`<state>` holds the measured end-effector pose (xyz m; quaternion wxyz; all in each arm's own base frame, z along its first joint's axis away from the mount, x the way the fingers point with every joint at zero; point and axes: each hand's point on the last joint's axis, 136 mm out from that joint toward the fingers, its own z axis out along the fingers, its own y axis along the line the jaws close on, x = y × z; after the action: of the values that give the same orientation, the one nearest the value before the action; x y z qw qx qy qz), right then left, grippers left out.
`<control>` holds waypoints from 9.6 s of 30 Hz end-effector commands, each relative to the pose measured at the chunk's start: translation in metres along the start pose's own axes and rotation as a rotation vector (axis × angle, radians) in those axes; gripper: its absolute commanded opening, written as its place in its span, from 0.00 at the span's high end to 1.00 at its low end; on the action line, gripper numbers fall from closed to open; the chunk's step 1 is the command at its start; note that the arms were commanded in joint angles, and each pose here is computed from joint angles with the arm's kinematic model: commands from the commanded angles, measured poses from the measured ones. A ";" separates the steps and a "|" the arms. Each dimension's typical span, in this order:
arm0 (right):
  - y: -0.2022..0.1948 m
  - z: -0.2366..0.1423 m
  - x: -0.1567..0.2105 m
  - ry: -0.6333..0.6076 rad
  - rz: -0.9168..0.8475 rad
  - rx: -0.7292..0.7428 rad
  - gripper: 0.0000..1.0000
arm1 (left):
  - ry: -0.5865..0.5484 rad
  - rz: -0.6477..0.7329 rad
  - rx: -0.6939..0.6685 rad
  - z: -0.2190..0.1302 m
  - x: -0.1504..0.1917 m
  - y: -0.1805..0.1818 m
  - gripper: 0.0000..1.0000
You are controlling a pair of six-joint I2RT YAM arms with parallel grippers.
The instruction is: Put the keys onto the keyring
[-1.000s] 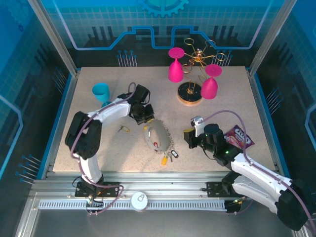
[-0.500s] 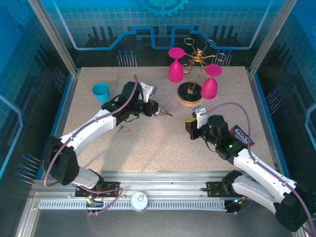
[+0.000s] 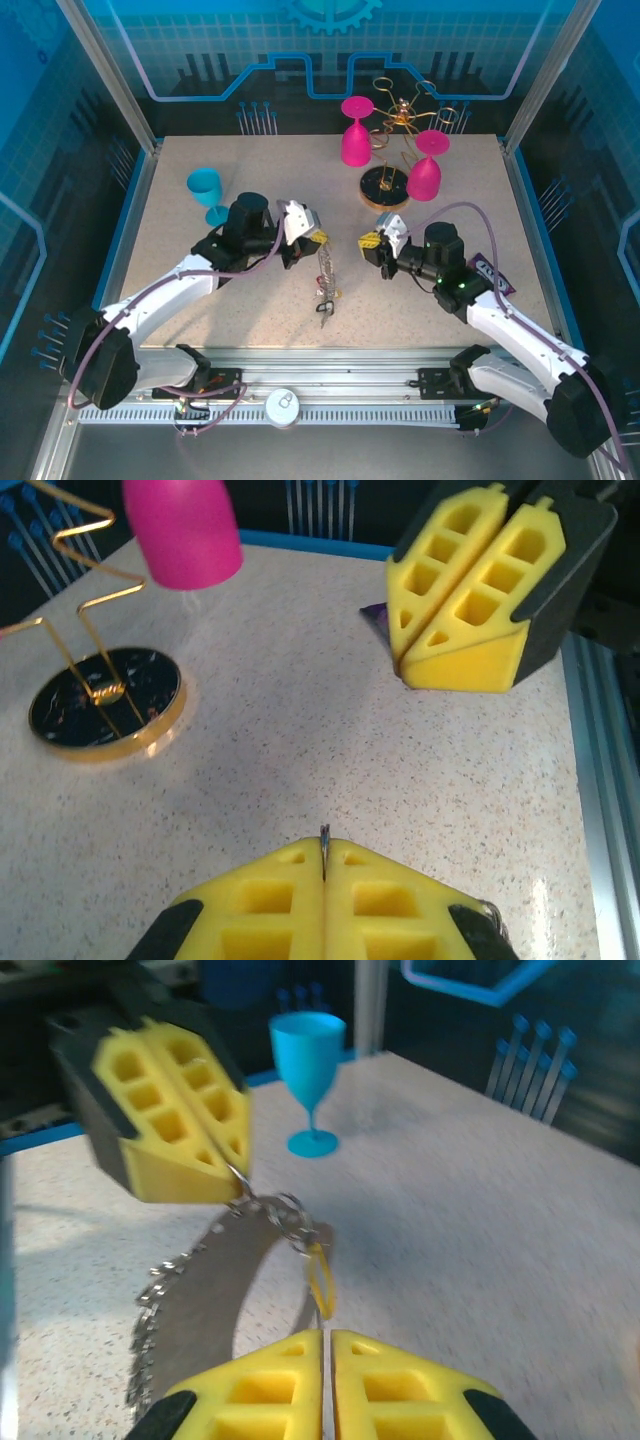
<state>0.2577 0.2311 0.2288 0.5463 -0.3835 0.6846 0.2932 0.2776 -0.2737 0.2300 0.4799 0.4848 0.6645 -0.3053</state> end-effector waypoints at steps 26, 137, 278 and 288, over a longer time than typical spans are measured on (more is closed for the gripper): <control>0.052 0.031 -0.022 -0.177 -0.349 -0.261 0.79 | -0.268 0.320 0.193 -0.017 -0.031 -0.050 1.00; 0.063 0.032 -0.043 -0.307 -0.212 -0.331 1.00 | -0.304 0.035 0.171 -0.019 -0.014 -0.042 1.00; 0.082 0.048 -0.002 0.110 -0.351 -0.445 1.00 | 0.103 0.174 0.180 -0.021 0.016 -0.048 0.89; 0.087 0.047 -0.007 0.027 -0.280 -0.481 1.00 | 0.095 0.073 0.175 -0.020 0.041 -0.055 0.78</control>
<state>0.2119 0.3128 0.2101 0.4493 -0.6025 0.5652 0.3402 0.2200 -0.2588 0.1914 0.4076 0.5715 0.6440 -0.3042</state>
